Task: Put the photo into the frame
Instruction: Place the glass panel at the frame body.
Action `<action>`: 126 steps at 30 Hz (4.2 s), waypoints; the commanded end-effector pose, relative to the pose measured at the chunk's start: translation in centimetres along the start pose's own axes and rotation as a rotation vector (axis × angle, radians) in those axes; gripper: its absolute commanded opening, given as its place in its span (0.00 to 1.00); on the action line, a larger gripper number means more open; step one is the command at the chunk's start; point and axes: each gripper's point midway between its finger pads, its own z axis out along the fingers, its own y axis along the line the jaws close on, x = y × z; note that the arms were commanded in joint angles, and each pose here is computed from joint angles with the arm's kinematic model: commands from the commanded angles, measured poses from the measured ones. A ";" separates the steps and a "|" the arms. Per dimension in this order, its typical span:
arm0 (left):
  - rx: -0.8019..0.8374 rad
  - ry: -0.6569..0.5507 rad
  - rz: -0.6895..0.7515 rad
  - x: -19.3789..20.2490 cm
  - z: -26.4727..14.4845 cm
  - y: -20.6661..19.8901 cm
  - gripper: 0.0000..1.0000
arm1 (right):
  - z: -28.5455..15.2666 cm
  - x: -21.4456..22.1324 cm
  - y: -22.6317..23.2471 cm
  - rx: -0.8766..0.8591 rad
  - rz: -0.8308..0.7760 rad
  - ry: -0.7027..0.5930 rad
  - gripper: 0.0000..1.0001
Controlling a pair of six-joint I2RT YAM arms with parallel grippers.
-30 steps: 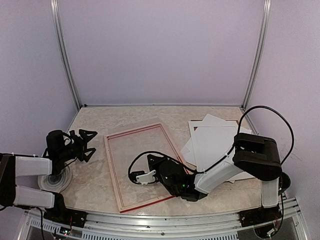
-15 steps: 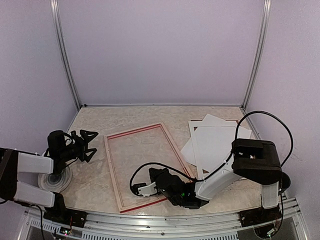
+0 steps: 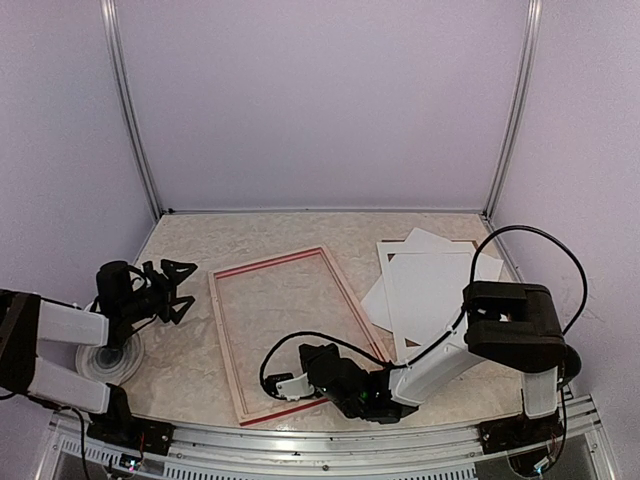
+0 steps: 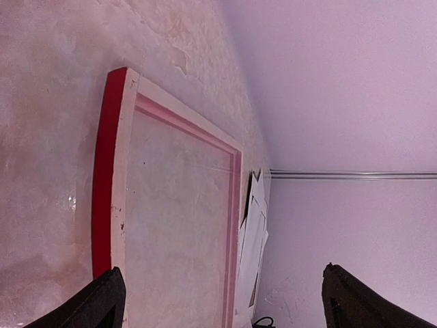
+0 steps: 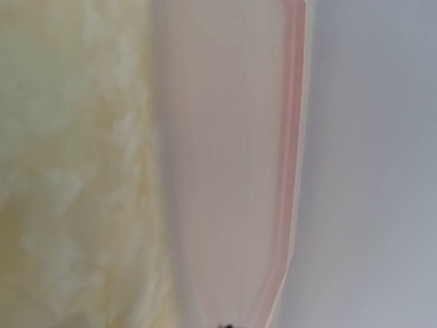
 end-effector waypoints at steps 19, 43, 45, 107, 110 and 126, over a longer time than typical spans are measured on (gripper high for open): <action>0.025 0.016 -0.021 0.2 0.3 0.5 0.99 | -1.8 -0.6 0.5 -0.026 0.017 0.007 0.00; 0.008 -0.001 -0.025 0.5 -0.1 0.9 0.99 | -3.7 -2.4 -2.5 -0.003 0.039 -0.019 0.00; 0.008 0.001 -0.025 0.6 -0.2 0.9 0.99 | -3.8 -2.5 -2.3 -0.008 0.039 -0.018 0.00; 0.005 0.036 -0.030 2.0 0.6 0.9 0.99 | -5.3 -2.4 -1.7 -0.007 0.060 -0.021 0.00; 0.005 0.035 -0.030 2.0 0.6 0.9 0.99 | -5.2 -2.2 -1.6 0.008 0.052 -0.014 0.00; 0.005 0.036 -0.030 2.2 0.5 0.9 0.99 | -4.6 -1.7 -1.4 0.015 0.048 0.006 0.30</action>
